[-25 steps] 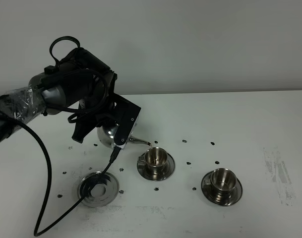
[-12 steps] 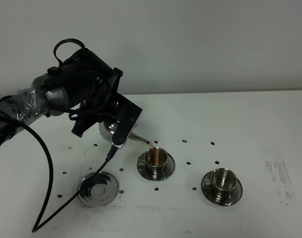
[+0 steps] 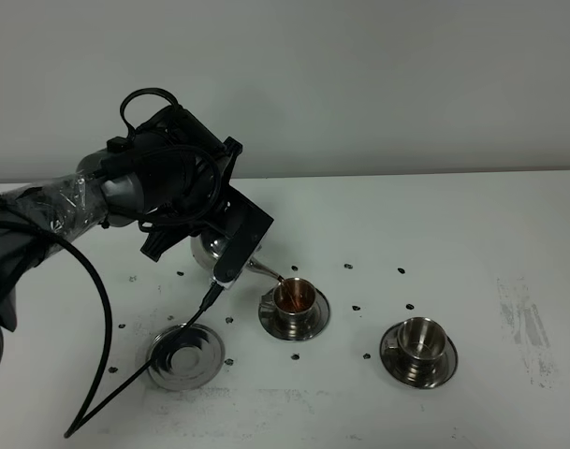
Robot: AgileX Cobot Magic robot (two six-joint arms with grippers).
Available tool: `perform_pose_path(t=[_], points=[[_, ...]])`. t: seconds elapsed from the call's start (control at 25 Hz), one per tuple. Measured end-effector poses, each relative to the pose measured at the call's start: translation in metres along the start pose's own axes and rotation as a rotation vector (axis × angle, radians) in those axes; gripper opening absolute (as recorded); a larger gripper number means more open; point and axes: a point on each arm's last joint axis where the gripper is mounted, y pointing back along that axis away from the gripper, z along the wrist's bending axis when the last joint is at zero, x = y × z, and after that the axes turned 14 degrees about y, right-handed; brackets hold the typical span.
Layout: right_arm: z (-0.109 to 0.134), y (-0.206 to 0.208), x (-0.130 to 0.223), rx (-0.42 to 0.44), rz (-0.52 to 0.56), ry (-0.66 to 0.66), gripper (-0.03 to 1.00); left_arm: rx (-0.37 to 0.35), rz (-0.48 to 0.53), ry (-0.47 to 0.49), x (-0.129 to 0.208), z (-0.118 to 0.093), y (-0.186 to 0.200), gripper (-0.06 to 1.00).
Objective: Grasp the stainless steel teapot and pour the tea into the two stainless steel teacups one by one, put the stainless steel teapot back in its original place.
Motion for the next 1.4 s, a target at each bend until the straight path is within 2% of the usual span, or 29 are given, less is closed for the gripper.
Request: perform_pose_path(t=[0.44,1.4], points=[[0.0,0.0,0.0,0.0,0.0,0.0,0.24,-0.028,0.007,-0.071,-0.0065,0.0021,0.003,0.21],[0.0,0.0,0.0,0.0,0.0,0.0,0.24,-0.068,0.018,-0.127,-0.0067,0.0058,0.0036,0.21]])
